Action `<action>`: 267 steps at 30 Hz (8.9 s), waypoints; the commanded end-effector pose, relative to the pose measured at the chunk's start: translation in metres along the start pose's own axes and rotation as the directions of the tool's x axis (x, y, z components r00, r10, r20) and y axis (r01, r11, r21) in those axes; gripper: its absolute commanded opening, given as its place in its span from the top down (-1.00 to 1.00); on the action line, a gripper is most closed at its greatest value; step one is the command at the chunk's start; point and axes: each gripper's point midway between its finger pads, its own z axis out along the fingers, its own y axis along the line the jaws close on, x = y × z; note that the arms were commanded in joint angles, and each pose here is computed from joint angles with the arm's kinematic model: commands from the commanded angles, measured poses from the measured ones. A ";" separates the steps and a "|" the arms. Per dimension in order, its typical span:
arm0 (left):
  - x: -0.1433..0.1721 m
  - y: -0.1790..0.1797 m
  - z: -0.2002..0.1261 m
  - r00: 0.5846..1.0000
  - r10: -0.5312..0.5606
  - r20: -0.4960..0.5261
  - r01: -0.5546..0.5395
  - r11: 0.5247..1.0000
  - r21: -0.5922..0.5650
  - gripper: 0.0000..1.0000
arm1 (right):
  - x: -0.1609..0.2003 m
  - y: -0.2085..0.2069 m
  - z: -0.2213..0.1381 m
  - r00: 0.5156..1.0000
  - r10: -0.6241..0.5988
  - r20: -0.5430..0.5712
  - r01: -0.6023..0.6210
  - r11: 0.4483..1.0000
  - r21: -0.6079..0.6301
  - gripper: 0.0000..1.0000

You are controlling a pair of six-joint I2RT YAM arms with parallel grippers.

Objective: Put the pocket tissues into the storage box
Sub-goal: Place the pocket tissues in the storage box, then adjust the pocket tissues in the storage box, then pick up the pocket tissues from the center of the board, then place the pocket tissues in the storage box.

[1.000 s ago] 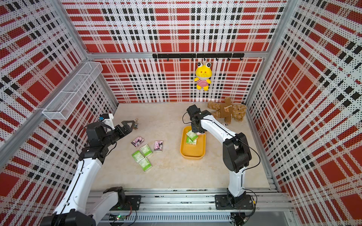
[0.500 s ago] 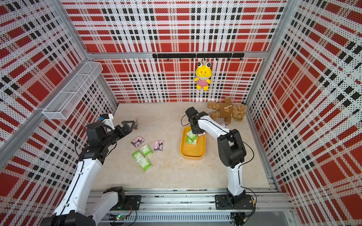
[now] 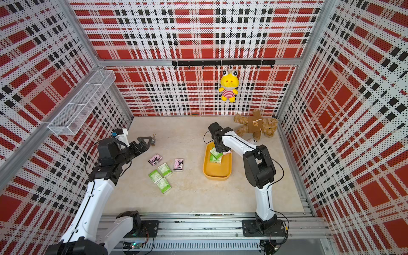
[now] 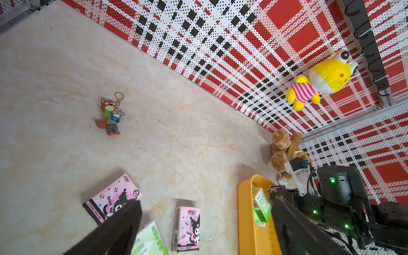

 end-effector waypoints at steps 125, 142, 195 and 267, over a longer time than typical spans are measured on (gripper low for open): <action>0.003 0.004 -0.004 0.998 0.050 -0.030 -0.051 0.998 -0.028 -0.99 | -0.016 0.049 0.006 0.985 0.173 -0.025 -0.172 0.940 -0.296 -0.38; 0.002 0.002 -0.007 0.999 0.049 -0.024 -0.050 0.998 -0.025 -0.99 | -0.042 0.030 -0.049 0.968 0.235 0.088 -0.190 0.915 -0.354 -0.39; -0.001 0.020 -0.016 1.000 0.008 0.022 -0.006 0.997 -0.077 -0.99 | 0.017 0.288 -0.056 0.996 0.007 -0.086 -0.047 0.879 -0.475 -0.60; -0.014 -0.002 -0.013 0.999 0.021 0.027 -0.020 1.000 -0.022 -0.99 | -0.030 0.019 -0.058 0.936 0.348 0.051 -0.320 0.903 -0.286 0.12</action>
